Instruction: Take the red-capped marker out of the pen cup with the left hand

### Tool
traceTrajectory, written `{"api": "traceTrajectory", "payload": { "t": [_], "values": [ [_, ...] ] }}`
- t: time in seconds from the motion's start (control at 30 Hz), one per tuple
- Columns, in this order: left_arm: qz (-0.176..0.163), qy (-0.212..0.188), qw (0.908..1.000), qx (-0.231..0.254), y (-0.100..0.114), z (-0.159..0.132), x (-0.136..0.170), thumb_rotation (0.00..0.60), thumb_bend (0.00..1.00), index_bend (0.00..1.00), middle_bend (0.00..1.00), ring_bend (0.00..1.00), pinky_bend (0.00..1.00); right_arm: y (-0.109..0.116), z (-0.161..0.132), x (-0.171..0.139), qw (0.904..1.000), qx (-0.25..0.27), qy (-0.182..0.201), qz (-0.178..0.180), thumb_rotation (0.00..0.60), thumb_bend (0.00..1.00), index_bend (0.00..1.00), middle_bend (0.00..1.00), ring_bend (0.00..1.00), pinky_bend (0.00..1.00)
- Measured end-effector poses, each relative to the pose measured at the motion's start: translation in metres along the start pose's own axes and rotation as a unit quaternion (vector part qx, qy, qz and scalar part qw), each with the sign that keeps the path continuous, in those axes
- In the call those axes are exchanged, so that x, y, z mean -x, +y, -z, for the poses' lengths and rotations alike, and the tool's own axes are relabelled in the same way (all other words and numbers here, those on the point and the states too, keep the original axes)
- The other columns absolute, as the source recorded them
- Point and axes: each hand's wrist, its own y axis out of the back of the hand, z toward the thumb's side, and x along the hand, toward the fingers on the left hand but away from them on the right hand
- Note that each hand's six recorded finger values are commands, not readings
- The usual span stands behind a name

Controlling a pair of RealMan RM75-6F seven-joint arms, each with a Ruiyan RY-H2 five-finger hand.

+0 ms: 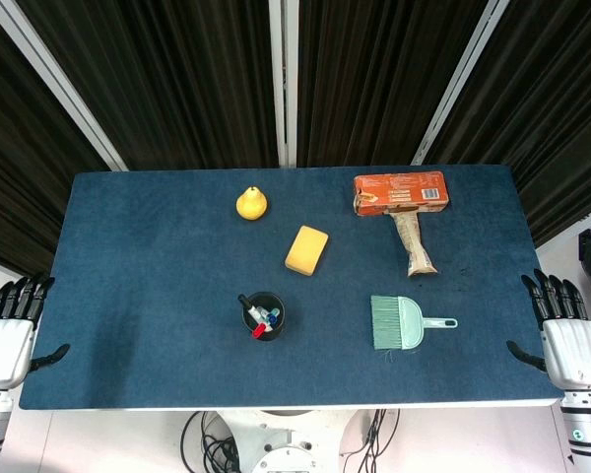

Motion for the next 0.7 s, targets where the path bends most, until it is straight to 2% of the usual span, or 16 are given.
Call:
{"api": "traceTrajectory", "payload": {
  "t": [0.7],
  "values": [
    [0.017, -0.027, 0.9994, -0.009, -0.005, -0.021, -0.008, 0.600, 0.12, 0.02, 0.00, 0.00, 0.00, 0.005, 0.015, -0.003, 0.9998, 0.007, -0.014, 0.009, 0.600, 0.06, 0.00, 0.00, 0.00, 0.00]
  ]
}}
